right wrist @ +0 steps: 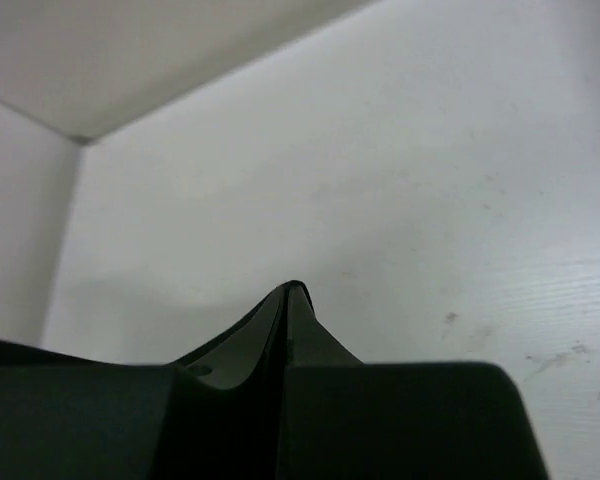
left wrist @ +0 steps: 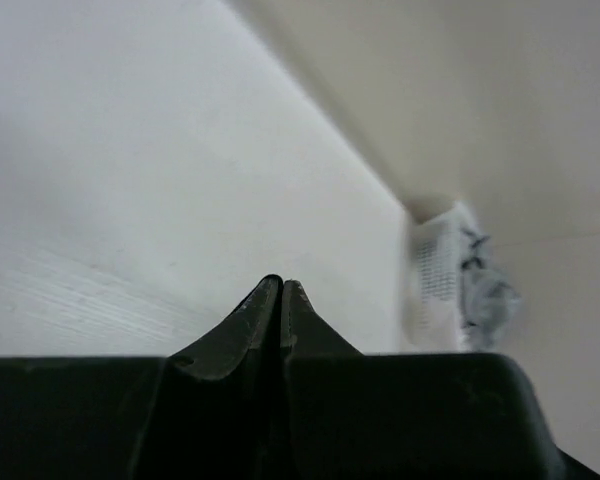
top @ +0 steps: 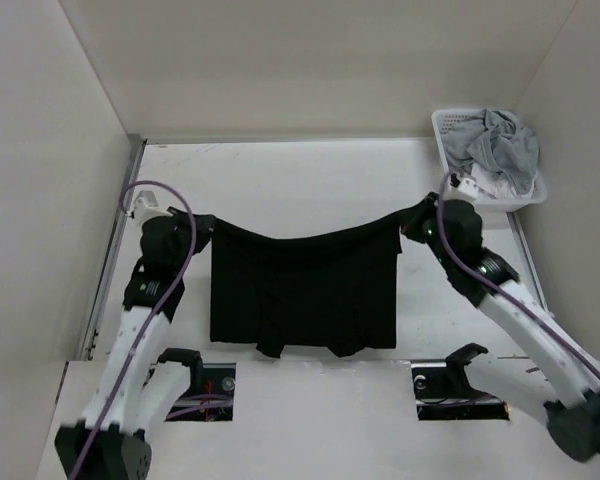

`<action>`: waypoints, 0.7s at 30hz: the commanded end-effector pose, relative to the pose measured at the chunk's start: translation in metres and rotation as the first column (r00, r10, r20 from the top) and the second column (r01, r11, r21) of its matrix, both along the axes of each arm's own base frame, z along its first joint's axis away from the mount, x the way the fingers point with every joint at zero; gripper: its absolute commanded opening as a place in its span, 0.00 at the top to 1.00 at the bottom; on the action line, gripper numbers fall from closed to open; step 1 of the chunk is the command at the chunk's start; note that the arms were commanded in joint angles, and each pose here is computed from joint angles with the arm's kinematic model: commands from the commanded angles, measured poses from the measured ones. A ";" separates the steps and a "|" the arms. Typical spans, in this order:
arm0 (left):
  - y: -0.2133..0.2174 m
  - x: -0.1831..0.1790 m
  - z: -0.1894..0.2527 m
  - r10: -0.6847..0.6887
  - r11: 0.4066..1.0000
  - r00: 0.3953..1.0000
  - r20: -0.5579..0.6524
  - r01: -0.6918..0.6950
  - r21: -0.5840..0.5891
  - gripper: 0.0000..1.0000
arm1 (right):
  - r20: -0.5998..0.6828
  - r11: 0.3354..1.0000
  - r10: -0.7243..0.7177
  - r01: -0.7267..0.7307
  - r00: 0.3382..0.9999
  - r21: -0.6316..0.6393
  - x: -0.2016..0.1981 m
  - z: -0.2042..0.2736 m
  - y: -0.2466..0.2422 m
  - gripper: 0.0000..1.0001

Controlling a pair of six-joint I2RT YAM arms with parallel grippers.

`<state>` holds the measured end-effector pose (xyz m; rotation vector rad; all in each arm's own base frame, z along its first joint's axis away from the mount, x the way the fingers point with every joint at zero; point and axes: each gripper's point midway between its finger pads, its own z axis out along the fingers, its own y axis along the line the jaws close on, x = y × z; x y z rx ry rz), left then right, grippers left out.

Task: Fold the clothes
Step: Fold the tank top

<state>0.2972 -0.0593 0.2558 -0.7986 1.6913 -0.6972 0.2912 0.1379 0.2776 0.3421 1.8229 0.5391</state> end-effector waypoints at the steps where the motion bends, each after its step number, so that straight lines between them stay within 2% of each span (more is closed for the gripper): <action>1: 0.009 0.048 -0.038 0.058 0.998 0.997 -0.051 -0.057 0.017 0.99 | -0.029 0.982 0.137 -0.131 0.990 0.139 0.057 -0.029 0.023 0.98; 4: 0.006 0.101 -0.065 0.068 0.998 0.991 -0.115 -0.068 0.008 0.99 | -0.109 0.977 0.157 -0.138 0.982 0.165 0.116 -0.061 0.030 0.98; 6: 0.004 0.135 -0.068 0.071 0.997 0.989 -0.128 -0.071 0.006 0.99 | -0.155 0.978 0.147 -0.120 0.977 0.174 0.155 -0.078 0.027 0.98; 10: 0.001 0.165 -0.058 0.056 0.998 0.991 -0.118 -0.058 -0.017 0.99 | -0.196 0.976 0.131 -0.092 0.972 0.196 0.196 -0.093 0.015 0.98; 14: 0.002 0.145 -0.061 0.061 0.998 0.992 -0.107 -0.064 -0.020 0.99 | -0.193 0.976 0.121 -0.082 0.974 0.200 0.176 -0.097 0.007 0.98; 21: 0.008 0.066 -0.095 0.053 0.996 0.992 -0.115 -0.061 -0.062 0.99 | -0.174 0.969 0.093 -0.049 0.980 0.242 0.100 -0.112 -0.006 0.98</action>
